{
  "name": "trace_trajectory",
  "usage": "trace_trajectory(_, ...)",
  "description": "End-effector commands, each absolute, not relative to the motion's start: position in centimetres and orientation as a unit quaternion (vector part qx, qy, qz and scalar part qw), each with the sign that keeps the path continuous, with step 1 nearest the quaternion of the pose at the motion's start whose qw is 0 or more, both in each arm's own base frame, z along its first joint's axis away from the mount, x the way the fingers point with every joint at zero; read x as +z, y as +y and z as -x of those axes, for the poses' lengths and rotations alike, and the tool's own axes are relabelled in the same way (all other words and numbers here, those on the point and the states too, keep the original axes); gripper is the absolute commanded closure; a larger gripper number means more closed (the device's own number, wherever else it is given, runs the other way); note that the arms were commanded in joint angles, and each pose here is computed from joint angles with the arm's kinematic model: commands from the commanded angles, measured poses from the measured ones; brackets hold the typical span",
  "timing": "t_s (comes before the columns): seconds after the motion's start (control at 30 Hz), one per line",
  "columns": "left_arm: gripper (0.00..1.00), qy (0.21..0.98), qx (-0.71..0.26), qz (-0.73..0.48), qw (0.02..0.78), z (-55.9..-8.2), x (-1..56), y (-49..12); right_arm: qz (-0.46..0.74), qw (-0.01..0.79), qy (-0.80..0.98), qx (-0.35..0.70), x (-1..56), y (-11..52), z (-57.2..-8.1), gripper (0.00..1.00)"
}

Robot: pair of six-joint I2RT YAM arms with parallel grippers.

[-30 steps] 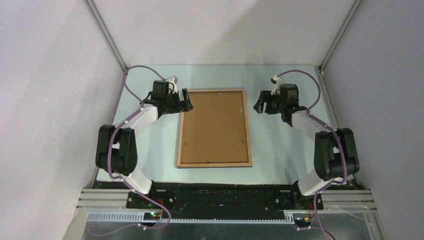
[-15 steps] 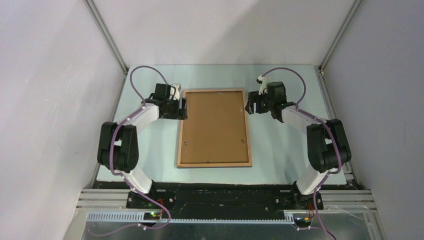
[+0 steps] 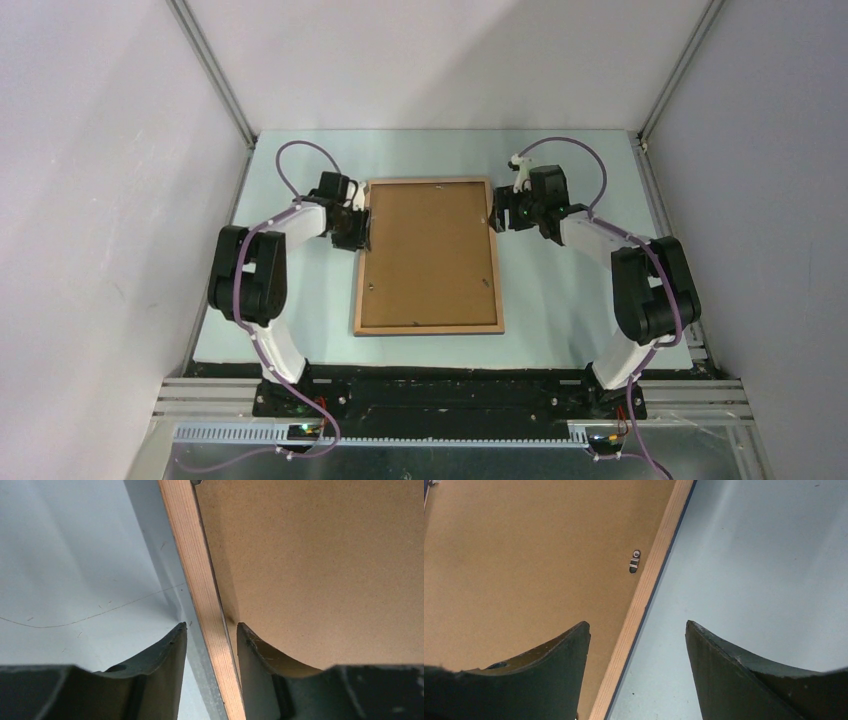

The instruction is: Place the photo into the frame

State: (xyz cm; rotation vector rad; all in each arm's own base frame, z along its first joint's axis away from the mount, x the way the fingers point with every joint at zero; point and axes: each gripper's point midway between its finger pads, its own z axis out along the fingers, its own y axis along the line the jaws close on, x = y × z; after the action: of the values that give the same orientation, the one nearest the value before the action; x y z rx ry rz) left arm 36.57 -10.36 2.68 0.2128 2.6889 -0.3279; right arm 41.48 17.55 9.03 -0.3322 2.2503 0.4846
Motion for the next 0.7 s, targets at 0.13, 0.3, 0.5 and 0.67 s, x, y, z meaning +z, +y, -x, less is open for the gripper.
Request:
trace_trajectory(0.13,0.64,0.963,-0.129,-0.095,0.217,-37.4,3.2,-10.9,0.149,0.430,0.875,0.163,11.4,18.4,-43.2,0.26)
trace_trajectory(0.3,0.74,0.963,-0.141,-0.096,0.208,-37.3,2.7,-11.4,0.146,0.405,0.892,0.136,10.2,18.0,-43.7,0.26)
trace_trajectory(0.5,0.86,0.963,-0.153,-0.099,0.200,-36.9,2.6,-11.7,0.144,0.388,0.901,0.130,10.0,17.9,-44.6,0.26)
trace_trajectory(0.67,0.96,0.962,-0.159,-0.101,0.197,-36.8,2.6,-11.9,0.141,0.342,0.919,0.135,8.3,17.9,-45.2,0.26)
